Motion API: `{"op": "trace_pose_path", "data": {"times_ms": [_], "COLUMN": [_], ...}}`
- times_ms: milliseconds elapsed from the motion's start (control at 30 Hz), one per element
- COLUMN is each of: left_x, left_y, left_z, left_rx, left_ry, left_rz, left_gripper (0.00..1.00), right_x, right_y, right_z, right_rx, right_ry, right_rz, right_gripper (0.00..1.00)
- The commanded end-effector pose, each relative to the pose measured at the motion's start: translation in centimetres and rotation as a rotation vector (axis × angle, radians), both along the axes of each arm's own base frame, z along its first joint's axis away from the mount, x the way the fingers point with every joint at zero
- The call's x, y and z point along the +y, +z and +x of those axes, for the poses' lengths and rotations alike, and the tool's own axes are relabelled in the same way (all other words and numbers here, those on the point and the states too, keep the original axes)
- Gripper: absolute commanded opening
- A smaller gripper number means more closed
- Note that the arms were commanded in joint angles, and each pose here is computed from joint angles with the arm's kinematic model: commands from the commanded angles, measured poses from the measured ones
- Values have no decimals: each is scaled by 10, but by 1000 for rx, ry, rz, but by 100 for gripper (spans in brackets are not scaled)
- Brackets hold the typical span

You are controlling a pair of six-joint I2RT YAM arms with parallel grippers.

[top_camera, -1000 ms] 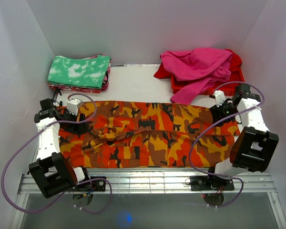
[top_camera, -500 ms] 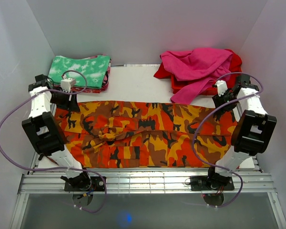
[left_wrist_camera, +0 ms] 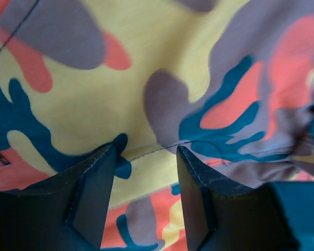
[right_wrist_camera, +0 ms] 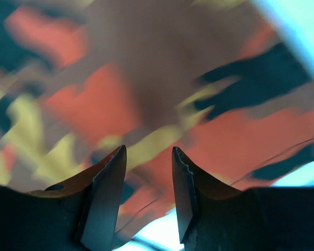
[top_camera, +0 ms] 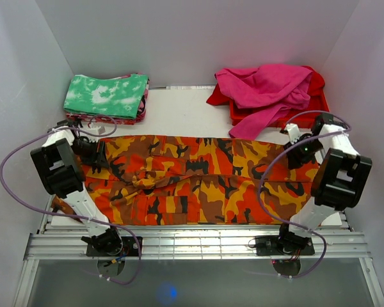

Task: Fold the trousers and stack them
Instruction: Flatten the trousers out, then fold the trousers

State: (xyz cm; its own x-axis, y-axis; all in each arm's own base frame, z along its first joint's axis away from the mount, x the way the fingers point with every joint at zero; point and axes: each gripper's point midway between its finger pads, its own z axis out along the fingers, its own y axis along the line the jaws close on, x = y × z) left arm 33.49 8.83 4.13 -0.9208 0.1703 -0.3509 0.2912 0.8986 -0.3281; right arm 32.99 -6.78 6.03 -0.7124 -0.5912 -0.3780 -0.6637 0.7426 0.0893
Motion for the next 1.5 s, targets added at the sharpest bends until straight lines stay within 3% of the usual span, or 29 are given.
{"op": "trace_pose_path", "data": {"times_ms": [0, 200, 333, 567, 667, 767, 800, 900, 967, 1000, 1067, 1200, 1300, 1467], "left_x": [22, 26, 24, 30, 30, 19, 12, 7, 7, 10, 11, 27, 36, 57], "left_y": [-6, -24, -20, -17, -18, -1, 8, 48, 70, 86, 101, 123, 131, 150], "left_z": [-2, -15, -17, -17, -19, -17, -17, -1, 12, 23, 36, 71, 90, 115], "left_rx": [-32, 0, 6, 20, 19, -29, -55, -171, -240, -288, -346, -448, -507, -605], "left_ry": [61, 165, 190, 203, 171, 73, 26, -49, -65, -79, -94, -61, -11, 86], "left_rz": [92, 88, 81, 104, 101, 42, 5, -25, -25, -15, -20, 19, 35, 35], "left_gripper": [61, 61, 63, 63, 63, 63, 66, 74, 79, 88, 97, 97, 95, 95], "right_x": [26, 20, -9, -58, -55, -29, -15, -8, -7, -10, -14, -36, -50, -56], "right_y": [21, -28, -56, -69, -61, -45, -34, 7, 30, 50, 64, 67, 41, 14], "right_z": [-62, -117, -101, -54, -42, -47, -54, -27, -13, 12, 36, 96, 117, 135], "right_rx": [32, 179, 98, 70, 72, 82, 94, -21, -71, -142, -196, -238, -205, -213], "right_ry": [110, 137, 141, 33, 32, 92, 121, 136, 133, 114, 97, 33, -17, -24], "right_rz": [41, -59, -227, -361, -318, -183, -112, -45, -16, -6, 1, -15, -25, -19], "right_gripper": [46, 40, 38, 34, 34, 42, 46, 76, 80, 83, 83, 75, 67, 67]}}
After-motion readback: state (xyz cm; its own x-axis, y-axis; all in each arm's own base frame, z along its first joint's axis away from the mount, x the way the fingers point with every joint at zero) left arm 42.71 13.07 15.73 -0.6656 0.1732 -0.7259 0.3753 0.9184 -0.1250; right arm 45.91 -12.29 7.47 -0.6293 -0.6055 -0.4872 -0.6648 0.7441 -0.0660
